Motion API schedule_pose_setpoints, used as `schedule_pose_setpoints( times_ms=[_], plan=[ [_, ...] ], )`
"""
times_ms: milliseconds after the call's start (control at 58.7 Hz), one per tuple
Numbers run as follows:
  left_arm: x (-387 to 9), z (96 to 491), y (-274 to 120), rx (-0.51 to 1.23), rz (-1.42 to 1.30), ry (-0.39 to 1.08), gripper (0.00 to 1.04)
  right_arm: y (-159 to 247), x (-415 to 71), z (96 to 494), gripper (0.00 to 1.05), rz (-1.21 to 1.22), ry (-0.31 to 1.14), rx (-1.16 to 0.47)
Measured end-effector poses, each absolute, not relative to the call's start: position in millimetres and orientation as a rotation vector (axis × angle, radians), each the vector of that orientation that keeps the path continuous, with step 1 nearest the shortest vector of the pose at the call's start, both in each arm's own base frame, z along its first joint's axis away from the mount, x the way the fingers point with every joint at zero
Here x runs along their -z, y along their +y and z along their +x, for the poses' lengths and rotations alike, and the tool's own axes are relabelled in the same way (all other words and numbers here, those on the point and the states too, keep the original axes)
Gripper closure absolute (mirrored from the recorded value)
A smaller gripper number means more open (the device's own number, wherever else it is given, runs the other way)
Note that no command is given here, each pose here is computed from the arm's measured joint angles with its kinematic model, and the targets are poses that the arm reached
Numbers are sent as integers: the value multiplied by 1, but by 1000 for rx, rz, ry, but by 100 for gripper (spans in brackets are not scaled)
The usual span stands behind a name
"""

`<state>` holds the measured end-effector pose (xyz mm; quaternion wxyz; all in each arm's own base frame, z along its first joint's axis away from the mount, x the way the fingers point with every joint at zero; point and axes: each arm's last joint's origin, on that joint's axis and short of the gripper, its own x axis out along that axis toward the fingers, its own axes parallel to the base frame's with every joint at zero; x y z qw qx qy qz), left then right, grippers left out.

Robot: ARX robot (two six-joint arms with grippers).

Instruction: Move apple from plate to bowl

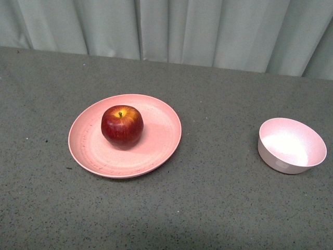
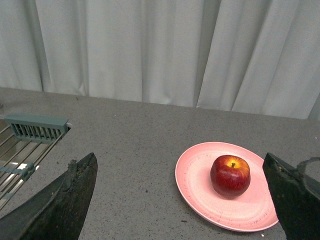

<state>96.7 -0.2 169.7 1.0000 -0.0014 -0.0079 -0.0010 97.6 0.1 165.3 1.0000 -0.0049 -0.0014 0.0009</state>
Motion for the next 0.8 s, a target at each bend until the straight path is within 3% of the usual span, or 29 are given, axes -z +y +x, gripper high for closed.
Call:
schedule_pose_setpoints(
  times_ms=[801],
  plan=[
    [-170,97,0,2,-3,-16,7,0,-165,98,9,-10,-3,-2]
  ],
)
